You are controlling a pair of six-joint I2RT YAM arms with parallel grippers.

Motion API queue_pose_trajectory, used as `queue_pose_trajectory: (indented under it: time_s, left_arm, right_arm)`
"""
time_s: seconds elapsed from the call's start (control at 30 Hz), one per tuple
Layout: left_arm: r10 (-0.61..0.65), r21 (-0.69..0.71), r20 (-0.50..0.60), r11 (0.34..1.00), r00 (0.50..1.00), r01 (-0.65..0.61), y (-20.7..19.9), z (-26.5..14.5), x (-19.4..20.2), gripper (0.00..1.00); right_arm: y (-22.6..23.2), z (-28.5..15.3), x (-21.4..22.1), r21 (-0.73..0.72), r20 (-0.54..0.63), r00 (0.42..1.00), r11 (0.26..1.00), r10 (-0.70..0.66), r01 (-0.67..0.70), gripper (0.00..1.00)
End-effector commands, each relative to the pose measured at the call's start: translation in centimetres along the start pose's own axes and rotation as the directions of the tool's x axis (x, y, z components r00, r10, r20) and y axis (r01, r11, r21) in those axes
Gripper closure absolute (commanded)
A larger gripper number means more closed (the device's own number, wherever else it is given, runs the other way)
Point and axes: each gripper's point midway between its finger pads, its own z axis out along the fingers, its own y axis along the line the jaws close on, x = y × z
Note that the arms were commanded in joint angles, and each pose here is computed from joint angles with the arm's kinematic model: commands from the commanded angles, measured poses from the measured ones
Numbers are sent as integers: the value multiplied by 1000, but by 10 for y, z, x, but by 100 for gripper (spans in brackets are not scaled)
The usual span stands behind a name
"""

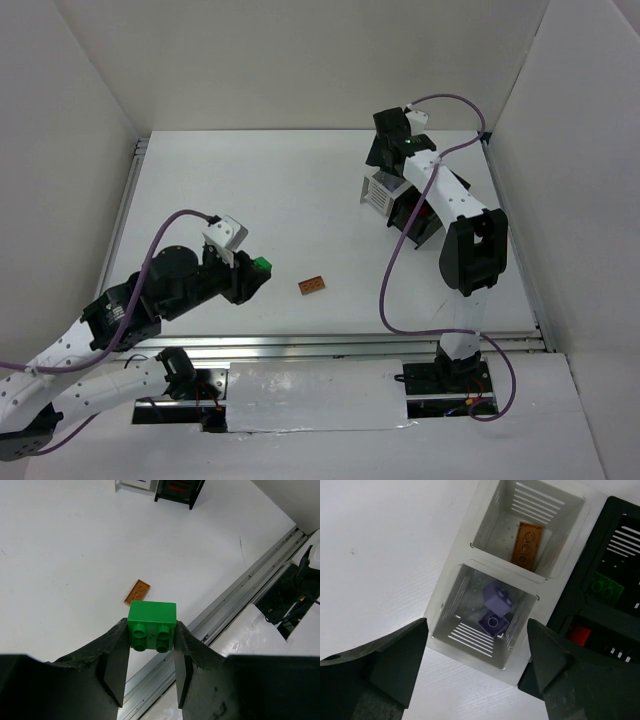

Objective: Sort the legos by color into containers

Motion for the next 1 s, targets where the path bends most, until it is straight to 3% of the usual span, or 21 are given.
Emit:
queue_pose_trajectory:
  time_s: [0.0,0.1,0.2,0.23,0.3,0.33,0.4,0.47,0.67,0.73,0.77,0.87,0.9,0.97]
  left_arm:
    - [-22,56,18,998,1000,21,-12,1,-6,100]
    - [-27,80,34,996,999,24,-16,0,-10,100]
    - [-55,106,94,993,994,45,-22,2,-23,100]
    - [-69,124,116,991,991,54,-26,3,-29,100]
    - [-113,224,141,971,984,79,-43,4,-31,100]
    - [-155,288,217,953,964,88,-54,1,-51,100]
    - [-178,366,227,927,957,85,-69,3,-55,100]
    - [-210,396,238,912,948,103,-77,9,-69,100]
    - [-259,469,166,870,952,155,-101,31,-93,100]
    - [-277,539,133,826,952,165,-116,36,-98,100]
    - [-278,563,133,811,951,159,-122,36,-101,100]
    - [-190,606,131,792,973,74,-132,44,-96,100]
    - [-116,616,177,788,977,-18,-134,45,-93,100]
    - [-32,626,212,772,977,-110,-135,49,-78,100]
  right_arm:
    - [0,-2,-18,11,36,999,1000,8,-8,10]
    - [2,-14,-26,-13,34,999,1000,24,-24,7]
    - [13,-55,-17,-169,-3,1000,985,20,-20,7]
    - [48,-82,-12,-413,-47,999,910,18,-36,7]
    - [60,-142,28,-692,-108,992,721,-65,-29,7]
    - [85,-202,36,-901,-84,987,433,-141,-15,8]
    - [71,-262,70,-980,-67,974,199,-218,-23,8]
    - [53,-316,83,-998,5,975,60,-222,19,7]
    - [-10,-387,97,-987,159,981,-5,-108,159,6]
    - [-19,-398,102,-987,162,982,-25,-92,161,6]
    - [-25,-400,99,-987,158,985,7,-62,159,5]
    - [-31,-390,99,-988,-26,998,155,-49,-18,5]
    - [-33,-378,99,-968,-93,995,234,-20,-86,5]
    - [-33,-373,108,-935,-260,965,241,34,-260,5]
